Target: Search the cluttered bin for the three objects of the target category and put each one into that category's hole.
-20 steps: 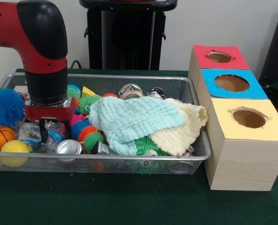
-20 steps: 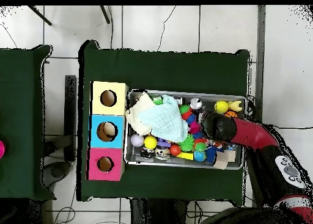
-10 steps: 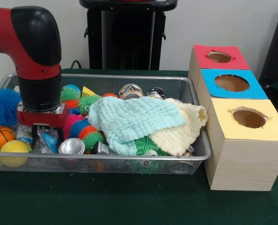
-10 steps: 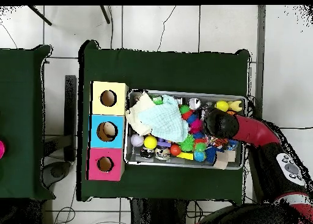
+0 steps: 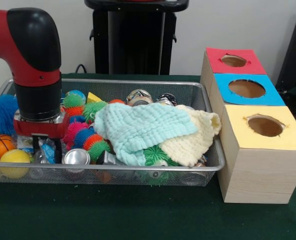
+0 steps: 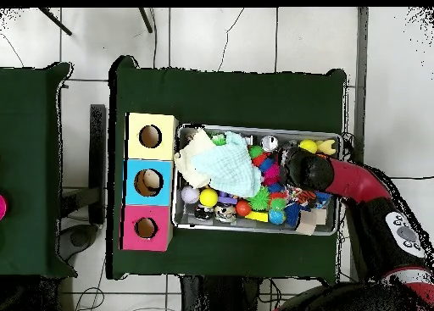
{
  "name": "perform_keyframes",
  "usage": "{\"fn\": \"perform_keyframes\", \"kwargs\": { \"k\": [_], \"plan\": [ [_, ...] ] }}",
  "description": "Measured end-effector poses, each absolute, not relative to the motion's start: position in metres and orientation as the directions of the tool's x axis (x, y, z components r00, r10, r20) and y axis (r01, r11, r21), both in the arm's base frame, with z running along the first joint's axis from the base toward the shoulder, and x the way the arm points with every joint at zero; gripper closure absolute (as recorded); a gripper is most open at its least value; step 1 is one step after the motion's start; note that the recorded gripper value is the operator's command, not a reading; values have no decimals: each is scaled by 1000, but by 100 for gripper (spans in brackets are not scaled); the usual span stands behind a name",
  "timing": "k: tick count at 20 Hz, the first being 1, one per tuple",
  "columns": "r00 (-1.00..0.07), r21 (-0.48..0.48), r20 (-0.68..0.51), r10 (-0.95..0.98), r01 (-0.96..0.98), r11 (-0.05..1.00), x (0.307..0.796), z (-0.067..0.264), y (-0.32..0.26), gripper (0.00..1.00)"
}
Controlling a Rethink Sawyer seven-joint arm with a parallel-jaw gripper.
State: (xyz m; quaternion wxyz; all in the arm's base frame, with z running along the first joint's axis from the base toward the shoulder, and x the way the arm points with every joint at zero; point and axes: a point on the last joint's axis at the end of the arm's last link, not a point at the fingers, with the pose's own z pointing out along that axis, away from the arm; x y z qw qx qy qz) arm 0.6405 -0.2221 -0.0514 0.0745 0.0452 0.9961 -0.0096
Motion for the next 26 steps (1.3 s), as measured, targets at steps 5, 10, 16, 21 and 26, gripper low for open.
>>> {"fn": "perform_keyframes", "kwargs": {
  "k": [5, 10, 16, 21, 26],
  "plan": [
    [-985, -12, -149, 89, 92, 996, 641, -51, -222, 100],
    [-985, -12, -149, 89, 91, 996, 640, -51, -222, 100],
    [-985, -14, -150, 84, 87, 996, 640, -47, -220, 100],
    [-987, -23, -151, 62, 67, 998, 638, -26, -212, 100],
    [-987, -46, -161, 15, 23, 999, 635, 22, -188, 100]
  ]
}}
